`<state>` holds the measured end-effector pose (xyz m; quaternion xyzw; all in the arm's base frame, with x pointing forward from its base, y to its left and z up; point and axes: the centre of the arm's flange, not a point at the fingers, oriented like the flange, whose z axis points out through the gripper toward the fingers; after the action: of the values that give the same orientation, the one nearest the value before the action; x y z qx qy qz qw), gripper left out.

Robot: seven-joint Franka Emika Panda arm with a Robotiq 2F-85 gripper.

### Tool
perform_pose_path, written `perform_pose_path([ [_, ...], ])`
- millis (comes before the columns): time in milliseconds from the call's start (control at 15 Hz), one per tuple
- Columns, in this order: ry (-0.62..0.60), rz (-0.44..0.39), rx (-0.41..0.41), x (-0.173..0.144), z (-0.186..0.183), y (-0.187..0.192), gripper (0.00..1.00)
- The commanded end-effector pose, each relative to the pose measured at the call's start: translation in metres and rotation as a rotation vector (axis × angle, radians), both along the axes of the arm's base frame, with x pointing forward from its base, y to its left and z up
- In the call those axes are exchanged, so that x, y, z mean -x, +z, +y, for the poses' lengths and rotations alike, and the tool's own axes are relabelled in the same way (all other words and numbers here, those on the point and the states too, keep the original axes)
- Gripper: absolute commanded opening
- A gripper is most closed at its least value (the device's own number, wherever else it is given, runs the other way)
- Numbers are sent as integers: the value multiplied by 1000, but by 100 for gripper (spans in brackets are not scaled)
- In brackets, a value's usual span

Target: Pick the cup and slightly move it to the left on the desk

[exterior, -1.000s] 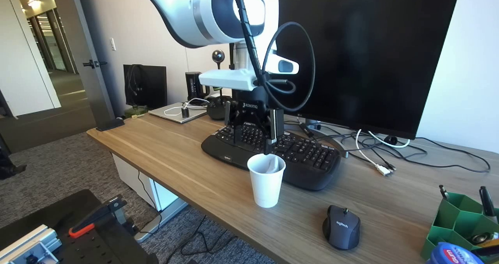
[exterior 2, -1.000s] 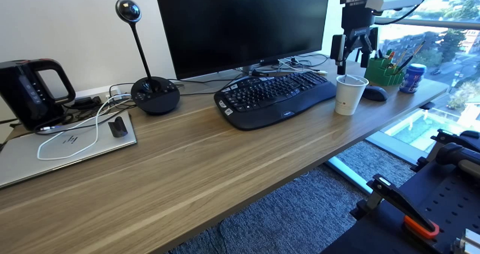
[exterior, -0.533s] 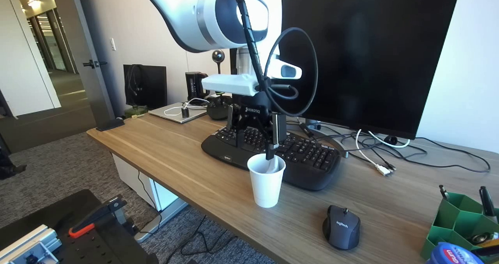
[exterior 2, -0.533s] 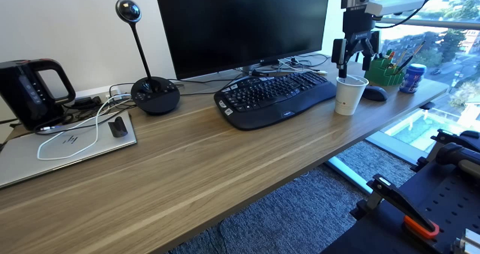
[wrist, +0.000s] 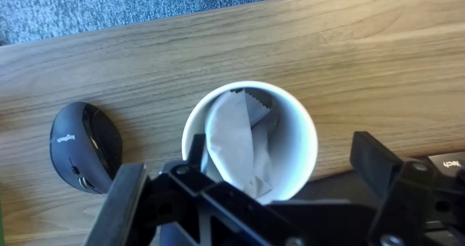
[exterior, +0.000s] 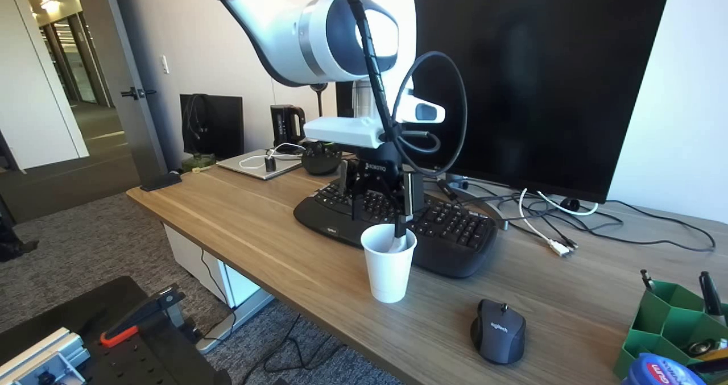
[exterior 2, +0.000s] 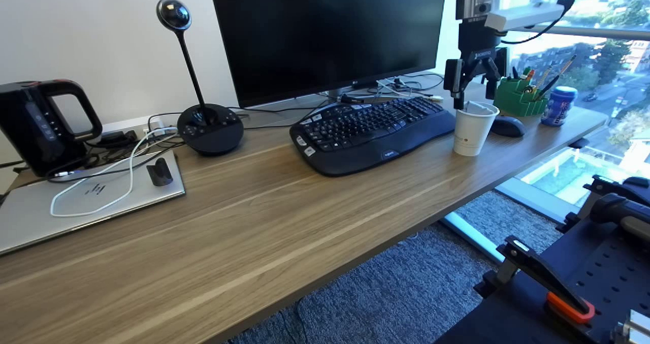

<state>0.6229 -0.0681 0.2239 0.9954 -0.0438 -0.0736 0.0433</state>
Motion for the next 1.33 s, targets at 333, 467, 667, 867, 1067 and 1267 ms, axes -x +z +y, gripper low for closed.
perform_pose_path([
  [333, -93, -41, 38, -17, 9, 0, 100],
  [467, -109, -40, 37, -18, 7, 2, 100],
  [667, -135, -49, 47, -20, -2, 3, 100],
  [867, -154, -51, 61, -22, -12, 1, 99],
  [1067, -149, -47, 76, -18, -14, -2, 98],
  [1267, -145, -42, 82, -17, -14, -5, 99],
])
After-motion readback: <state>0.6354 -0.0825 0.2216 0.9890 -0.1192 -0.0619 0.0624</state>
